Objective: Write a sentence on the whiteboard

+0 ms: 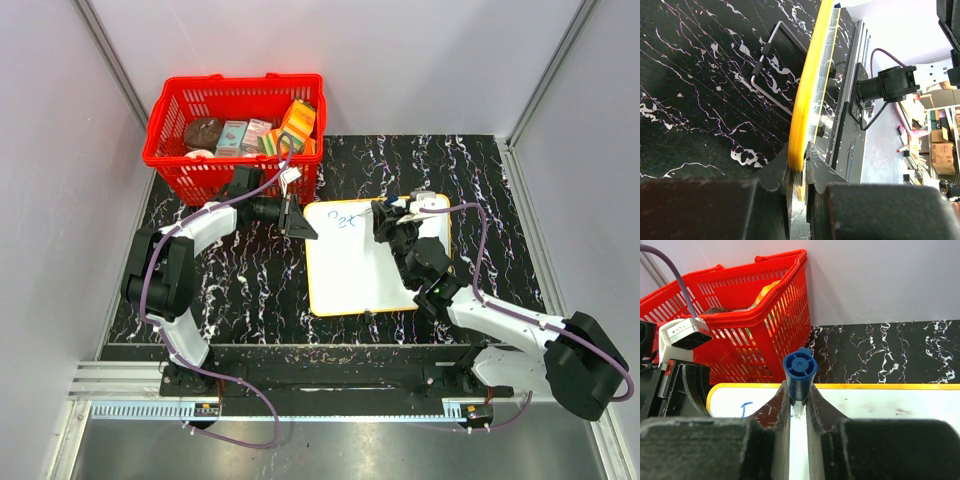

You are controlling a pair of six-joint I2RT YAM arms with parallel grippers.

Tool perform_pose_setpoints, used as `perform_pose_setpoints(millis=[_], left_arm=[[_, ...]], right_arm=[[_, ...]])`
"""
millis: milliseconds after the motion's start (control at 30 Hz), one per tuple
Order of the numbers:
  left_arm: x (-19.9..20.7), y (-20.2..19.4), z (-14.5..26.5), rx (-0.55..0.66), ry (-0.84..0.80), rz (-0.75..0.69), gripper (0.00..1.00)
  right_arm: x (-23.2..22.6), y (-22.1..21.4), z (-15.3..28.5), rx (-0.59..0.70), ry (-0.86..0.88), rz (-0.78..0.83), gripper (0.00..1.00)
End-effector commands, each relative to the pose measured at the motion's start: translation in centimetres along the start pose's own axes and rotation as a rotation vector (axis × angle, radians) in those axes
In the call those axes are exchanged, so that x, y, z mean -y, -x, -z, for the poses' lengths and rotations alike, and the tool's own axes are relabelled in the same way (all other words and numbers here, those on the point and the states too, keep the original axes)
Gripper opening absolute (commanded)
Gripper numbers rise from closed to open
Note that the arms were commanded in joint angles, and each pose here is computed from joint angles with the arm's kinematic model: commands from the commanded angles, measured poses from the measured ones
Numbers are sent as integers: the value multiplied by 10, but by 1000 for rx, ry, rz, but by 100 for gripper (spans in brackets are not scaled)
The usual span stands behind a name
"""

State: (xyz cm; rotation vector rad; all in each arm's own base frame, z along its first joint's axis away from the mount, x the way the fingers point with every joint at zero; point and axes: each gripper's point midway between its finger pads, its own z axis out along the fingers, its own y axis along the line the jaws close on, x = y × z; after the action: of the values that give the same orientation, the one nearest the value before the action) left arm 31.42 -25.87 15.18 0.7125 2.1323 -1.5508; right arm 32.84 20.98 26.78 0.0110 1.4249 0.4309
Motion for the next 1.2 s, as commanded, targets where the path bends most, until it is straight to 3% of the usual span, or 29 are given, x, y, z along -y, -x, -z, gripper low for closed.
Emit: perform_pose_setpoints(millis=[0,300,1167], left_arm=[[-22,26,3,58,125,-175,0],[-21,27,3,60,125,-179,0],[-20,27,3,59,119,-180,0]], right_arm=[[9,17,1,46,-36,-10,0],[-10,35,2,86,59,-56,0],[-3,18,-13,59,-7,-31,0]])
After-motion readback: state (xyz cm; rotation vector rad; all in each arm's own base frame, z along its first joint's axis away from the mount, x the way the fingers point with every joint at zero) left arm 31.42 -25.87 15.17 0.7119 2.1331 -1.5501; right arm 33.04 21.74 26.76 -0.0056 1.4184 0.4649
